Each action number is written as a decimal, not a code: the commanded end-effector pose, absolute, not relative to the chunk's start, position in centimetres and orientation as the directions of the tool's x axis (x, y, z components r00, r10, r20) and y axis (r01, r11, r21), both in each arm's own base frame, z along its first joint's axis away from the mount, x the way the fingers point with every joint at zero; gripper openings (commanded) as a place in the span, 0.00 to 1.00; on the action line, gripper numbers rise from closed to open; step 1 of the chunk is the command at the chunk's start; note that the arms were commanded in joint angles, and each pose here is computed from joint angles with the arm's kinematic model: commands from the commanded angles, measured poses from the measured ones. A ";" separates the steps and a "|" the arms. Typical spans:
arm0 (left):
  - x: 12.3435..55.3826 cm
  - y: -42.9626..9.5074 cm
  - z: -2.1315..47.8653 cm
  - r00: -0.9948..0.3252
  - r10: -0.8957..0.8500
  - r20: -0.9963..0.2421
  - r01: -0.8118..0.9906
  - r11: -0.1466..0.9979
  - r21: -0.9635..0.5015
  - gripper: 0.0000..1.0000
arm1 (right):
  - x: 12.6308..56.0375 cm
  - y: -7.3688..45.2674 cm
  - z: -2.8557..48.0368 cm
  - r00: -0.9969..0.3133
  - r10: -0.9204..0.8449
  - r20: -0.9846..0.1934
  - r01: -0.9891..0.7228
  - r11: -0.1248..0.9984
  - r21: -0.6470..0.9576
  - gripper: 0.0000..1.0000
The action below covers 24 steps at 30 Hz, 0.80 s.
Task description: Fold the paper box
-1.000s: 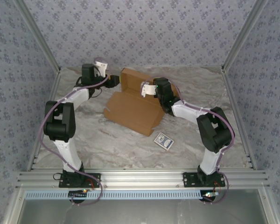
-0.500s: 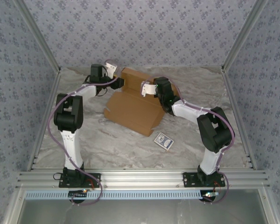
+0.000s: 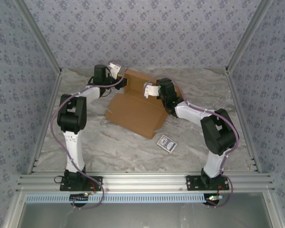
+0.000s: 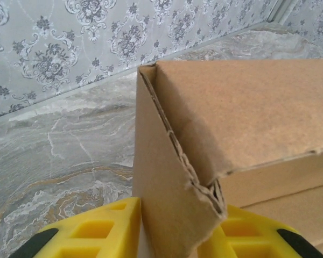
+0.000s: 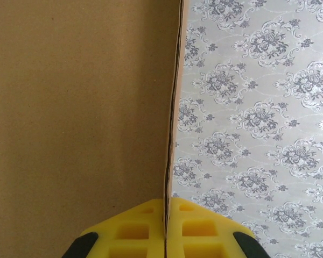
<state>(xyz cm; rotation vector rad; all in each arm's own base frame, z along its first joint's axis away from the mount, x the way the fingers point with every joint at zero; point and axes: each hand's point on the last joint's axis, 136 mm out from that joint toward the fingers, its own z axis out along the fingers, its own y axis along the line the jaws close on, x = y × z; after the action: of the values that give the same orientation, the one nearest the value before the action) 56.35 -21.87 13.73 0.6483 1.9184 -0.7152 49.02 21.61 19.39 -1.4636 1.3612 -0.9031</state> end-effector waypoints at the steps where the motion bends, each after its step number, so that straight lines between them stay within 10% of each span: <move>1: 56.9 -22.8 14.3 -0.357 0.141 -0.923 0.731 0.657 -0.182 0.28 | 48.9 21.1 18.0 0.110 -0.993 -0.039 -0.373 -0.005 -0.928 0.00; 12: 56.7 -22.6 15.1 -0.328 0.169 -0.930 0.718 0.684 -0.128 0.14 | 49.0 21.1 18.2 0.107 -0.993 -0.043 -0.368 0.000 -0.930 0.02; 24: 55.6 -20.1 16.9 -0.294 0.207 -0.933 0.631 0.775 -0.027 0.03 | 46.8 22.0 21.1 0.037 -0.971 -0.235 -0.382 0.203 -0.901 0.53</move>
<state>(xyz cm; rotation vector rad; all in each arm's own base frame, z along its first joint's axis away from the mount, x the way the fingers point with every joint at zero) 56.06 -20.57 13.73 0.6573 1.9139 -0.5313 47.81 22.00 18.34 -1.4533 1.4571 -0.8333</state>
